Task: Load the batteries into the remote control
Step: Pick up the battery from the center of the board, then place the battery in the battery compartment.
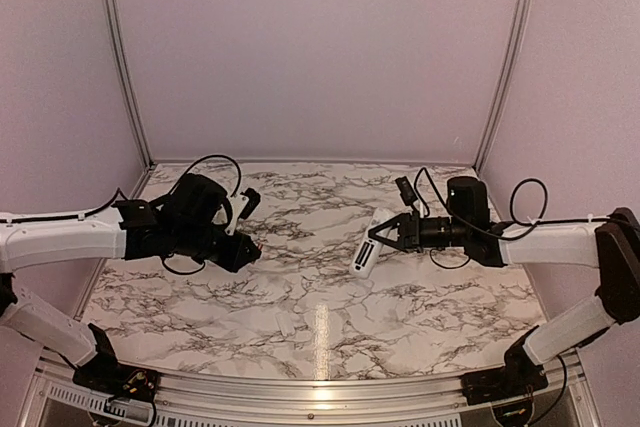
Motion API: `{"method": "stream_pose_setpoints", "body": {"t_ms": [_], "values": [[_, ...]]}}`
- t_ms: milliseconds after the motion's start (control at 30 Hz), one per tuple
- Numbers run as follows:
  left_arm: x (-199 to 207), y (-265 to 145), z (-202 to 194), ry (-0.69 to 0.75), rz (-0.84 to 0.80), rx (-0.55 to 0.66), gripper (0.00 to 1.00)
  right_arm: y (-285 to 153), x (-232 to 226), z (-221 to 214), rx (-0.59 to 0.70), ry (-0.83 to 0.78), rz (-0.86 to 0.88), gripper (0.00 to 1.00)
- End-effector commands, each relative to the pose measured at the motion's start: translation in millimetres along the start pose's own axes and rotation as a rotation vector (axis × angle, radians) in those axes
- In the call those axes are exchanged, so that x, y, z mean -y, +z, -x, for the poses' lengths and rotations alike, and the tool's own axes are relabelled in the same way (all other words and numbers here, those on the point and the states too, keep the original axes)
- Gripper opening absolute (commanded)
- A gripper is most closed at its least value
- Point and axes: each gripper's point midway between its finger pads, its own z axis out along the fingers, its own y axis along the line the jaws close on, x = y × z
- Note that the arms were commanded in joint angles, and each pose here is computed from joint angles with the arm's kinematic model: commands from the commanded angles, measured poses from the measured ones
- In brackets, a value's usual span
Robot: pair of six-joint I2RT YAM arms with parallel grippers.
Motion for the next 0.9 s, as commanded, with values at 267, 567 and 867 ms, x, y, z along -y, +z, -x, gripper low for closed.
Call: {"method": "stream_pose_setpoints", "body": {"t_ms": [267, 567, 867], "values": [[91.2, -52.2, 54.3, 0.031, -0.250, 0.416, 0.00, 56.1, -49.2, 5.9, 0.020, 0.011, 0.136, 0.00], [129.5, -17.0, 54.1, 0.099, -0.240, 0.387, 0.00, 74.2, -64.0, -7.5, -0.006, 0.048, 0.189, 0.00], [141.0, -5.8, 56.4, 0.123, -0.225, 0.377, 0.00, 77.5, -68.2, -11.3, -0.009, 0.057, 0.209, 0.00]]}}
